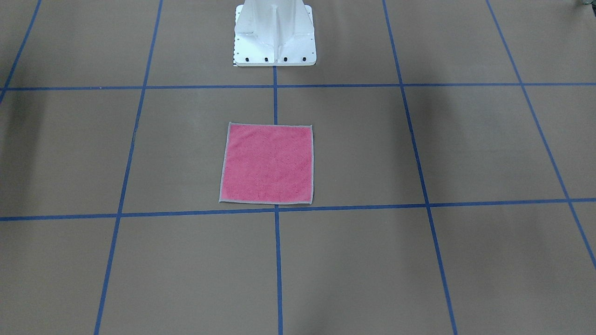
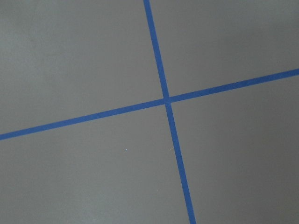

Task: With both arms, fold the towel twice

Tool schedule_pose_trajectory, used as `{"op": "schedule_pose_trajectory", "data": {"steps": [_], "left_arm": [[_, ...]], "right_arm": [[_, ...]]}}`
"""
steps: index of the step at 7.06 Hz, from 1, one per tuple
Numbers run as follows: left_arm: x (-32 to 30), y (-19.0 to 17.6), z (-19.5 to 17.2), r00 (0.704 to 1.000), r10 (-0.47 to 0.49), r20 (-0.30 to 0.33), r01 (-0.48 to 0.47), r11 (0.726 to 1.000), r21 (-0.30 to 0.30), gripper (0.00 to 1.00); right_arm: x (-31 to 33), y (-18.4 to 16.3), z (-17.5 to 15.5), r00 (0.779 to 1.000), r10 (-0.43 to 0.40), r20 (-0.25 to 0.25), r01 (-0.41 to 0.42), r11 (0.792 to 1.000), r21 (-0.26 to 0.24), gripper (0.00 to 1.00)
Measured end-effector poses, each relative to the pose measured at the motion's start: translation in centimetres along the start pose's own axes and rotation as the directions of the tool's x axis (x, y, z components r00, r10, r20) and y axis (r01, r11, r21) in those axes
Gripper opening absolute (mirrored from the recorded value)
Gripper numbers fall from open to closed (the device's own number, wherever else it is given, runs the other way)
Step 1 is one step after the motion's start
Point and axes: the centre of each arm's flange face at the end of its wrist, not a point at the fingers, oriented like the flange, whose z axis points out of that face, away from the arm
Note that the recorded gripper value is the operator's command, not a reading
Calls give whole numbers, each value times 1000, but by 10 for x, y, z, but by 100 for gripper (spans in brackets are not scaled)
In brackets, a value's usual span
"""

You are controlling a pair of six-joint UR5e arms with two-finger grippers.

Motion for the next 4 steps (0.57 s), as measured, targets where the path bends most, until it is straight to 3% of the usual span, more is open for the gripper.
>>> {"op": "schedule_pose_trajectory", "data": {"steps": [2, 4], "left_arm": [[50, -34, 2, 1000, -3, -29, 3, 1000, 5, 100], [116, -65, -6, 985, -86, -150, 87, 996, 4, 100]], "right_arm": [[-9, -6, 0, 999, -8, 49, 8, 1000, -1, 99], [-17, -4, 5, 990, -8, 139, 11, 1000, -19, 99]]}}
